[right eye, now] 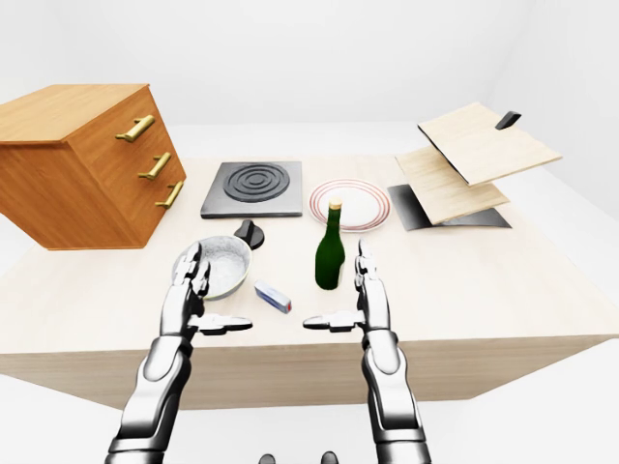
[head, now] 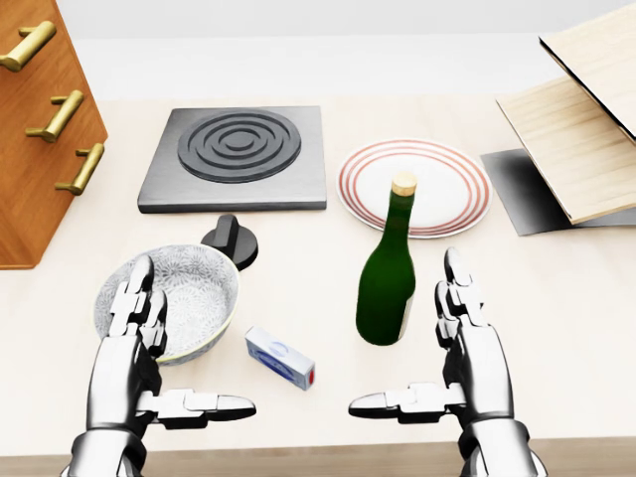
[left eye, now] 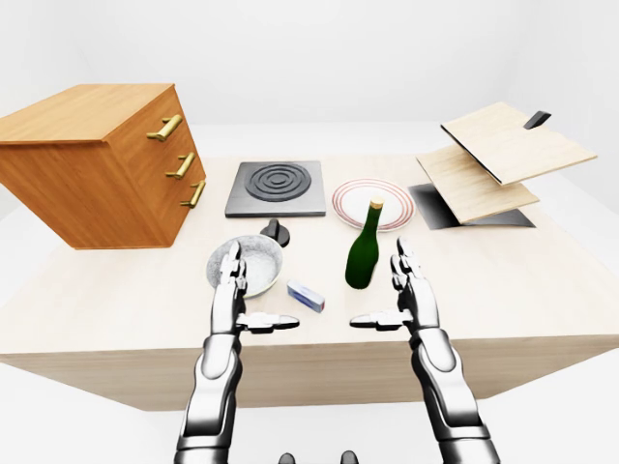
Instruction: Put the bowl on the top of the cabinet.
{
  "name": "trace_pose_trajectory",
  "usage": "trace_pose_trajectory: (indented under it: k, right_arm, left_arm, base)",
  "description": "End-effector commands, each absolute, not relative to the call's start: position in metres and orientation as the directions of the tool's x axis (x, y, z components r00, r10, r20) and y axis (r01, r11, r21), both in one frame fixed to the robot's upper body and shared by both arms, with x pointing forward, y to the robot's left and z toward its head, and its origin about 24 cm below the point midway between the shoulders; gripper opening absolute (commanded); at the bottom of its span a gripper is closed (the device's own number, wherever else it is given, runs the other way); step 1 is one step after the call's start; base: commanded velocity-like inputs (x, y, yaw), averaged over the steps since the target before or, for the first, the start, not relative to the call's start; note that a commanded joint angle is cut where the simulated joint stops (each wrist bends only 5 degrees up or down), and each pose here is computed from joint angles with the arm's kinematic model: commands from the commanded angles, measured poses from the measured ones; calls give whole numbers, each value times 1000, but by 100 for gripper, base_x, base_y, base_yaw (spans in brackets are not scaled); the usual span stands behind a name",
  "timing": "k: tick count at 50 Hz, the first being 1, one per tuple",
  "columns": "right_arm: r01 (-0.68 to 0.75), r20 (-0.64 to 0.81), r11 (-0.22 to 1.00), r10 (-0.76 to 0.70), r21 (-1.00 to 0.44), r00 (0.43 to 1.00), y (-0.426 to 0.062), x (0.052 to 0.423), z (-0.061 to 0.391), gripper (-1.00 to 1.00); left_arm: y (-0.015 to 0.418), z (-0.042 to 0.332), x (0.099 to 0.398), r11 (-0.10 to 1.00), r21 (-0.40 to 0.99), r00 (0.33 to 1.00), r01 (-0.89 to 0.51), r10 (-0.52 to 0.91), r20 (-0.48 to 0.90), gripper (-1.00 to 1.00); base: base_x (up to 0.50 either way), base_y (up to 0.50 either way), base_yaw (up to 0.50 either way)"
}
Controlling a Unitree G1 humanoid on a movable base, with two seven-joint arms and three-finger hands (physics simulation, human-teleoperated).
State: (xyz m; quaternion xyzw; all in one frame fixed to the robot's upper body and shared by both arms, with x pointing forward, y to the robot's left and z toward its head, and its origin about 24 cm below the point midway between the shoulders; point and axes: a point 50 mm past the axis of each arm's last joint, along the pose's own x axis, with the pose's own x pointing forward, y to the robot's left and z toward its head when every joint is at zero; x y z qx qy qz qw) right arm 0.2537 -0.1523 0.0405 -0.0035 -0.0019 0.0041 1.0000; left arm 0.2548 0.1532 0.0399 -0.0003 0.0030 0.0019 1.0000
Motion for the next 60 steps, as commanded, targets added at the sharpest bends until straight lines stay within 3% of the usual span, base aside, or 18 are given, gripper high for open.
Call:
trace_pose_trajectory:
  k: [1, 17, 26, 34, 45, 60]
  right_arm:
    - [-26, 12, 999, 27, -28, 1000, -158, 254, 39, 100]
    - [-25, 18, 999, 25, -30, 1000, -158, 253, 41, 100]
    - [69, 349, 956, 37, -285, 937, -145, 204, 113, 100]
    - [209, 502, 928, -27, -309, 864, -153, 186, 149, 100]
    - [242, 546, 916, -30, -320, 837, -153, 181, 160, 100]
    - [242, 549, 917, -30, -318, 835, -153, 182, 161, 100]
  left_arm:
    - [160, 37, 257, 1000, -1, 1000, -14, 14, -20, 100]
    - [160, 38, 257, 1000, 0, 1000, -14, 14, -17, 100]
    - [160, 94, 218, 999, 35, 962, -41, 30, 272, 100]
    - [169, 124, 198, 990, 11, 910, -138, 122, 397, 100]
    - [171, 125, 198, 988, 13, 906, -155, 137, 401, 100]
    - [171, 124, 201, 988, 15, 909, -151, 133, 396, 100]
  base:
    - [0, 0, 0]
    - [0, 0, 0]
    - [0, 0, 0]
    - [0, 0, 0]
    - [0, 2, 0]
    - [0, 41, 0]
